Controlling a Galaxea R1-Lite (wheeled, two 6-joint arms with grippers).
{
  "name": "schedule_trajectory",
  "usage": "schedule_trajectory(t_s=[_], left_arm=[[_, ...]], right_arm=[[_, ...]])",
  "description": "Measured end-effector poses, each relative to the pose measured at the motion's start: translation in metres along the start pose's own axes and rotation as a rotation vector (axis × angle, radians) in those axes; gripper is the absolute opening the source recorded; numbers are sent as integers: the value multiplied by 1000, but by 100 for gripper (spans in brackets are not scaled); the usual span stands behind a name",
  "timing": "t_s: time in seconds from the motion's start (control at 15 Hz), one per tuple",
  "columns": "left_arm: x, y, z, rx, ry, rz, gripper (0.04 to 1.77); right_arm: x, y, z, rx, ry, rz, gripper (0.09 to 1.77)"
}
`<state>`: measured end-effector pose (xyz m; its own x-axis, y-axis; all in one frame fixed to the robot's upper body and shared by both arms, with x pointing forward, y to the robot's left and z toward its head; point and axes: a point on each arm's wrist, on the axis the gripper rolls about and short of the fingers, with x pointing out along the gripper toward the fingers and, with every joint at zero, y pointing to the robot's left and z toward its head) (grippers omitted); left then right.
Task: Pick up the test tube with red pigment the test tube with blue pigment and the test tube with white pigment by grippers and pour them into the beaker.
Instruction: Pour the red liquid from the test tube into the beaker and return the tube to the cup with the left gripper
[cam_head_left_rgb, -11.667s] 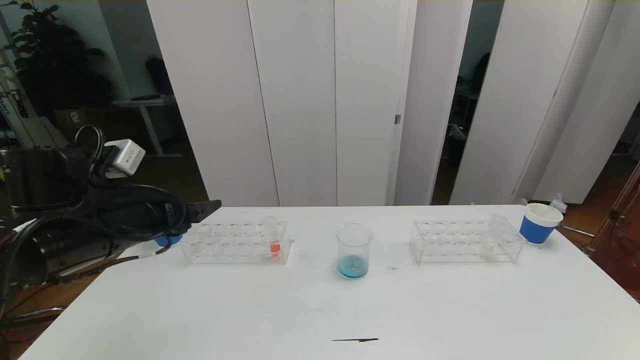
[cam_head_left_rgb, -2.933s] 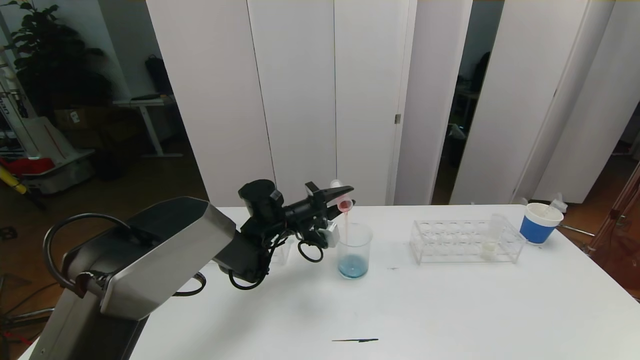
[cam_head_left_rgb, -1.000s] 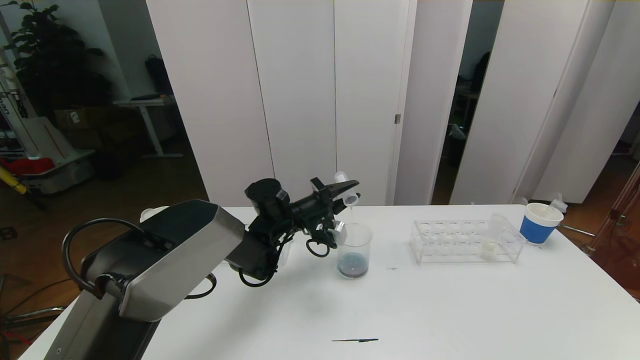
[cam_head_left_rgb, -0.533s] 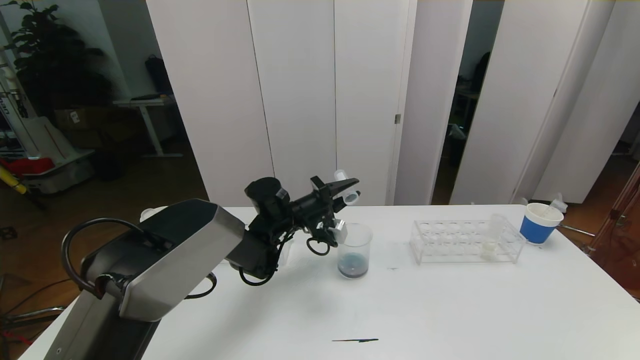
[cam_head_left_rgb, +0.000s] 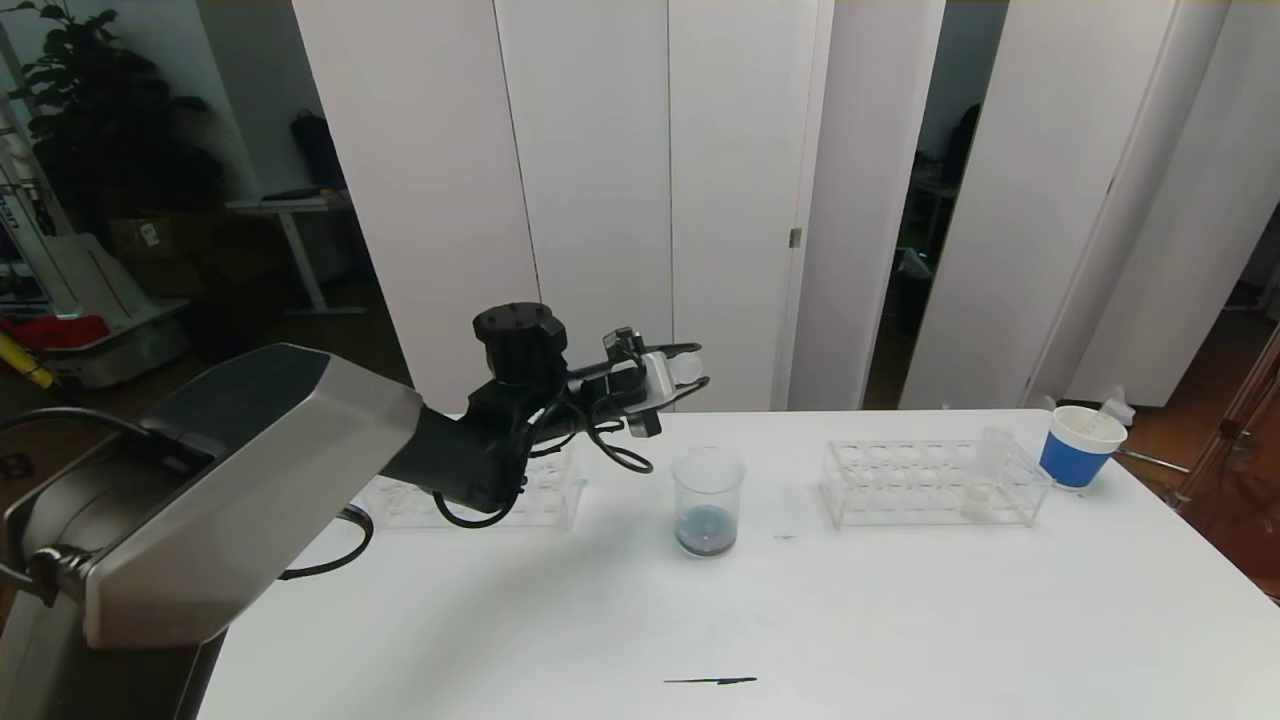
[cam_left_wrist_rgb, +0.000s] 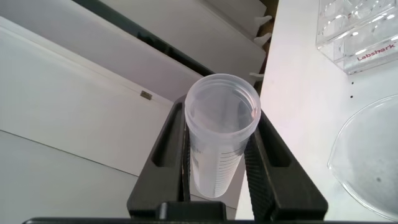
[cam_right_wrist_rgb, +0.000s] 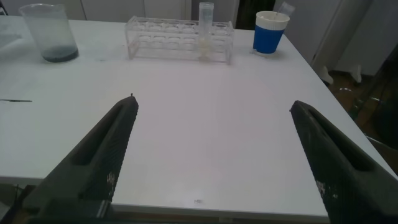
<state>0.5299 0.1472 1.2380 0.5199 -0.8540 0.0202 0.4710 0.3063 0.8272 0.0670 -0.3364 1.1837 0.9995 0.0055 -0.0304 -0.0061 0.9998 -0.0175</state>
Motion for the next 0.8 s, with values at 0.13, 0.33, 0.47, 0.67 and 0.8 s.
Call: schedule_trajectory(t_s=[0.13, 0.33, 0.47, 0.67, 0.8], left_arm=[[-8, 22, 16, -166, 158, 75, 58], [-16, 49, 40, -446, 376, 314, 58], [-18, 61, 54, -654, 432, 465, 58], [-31, 67, 69, -997, 532, 582, 58], [-44, 72, 77, -1158, 585, 628, 58]], right_arm=[[0, 0, 0, 0, 0, 0, 175], [0, 0, 0, 0, 0, -1, 175], [0, 0, 0, 0, 0, -1, 175], [0, 0, 0, 0, 0, 0, 175], [0, 0, 0, 0, 0, 0, 175]])
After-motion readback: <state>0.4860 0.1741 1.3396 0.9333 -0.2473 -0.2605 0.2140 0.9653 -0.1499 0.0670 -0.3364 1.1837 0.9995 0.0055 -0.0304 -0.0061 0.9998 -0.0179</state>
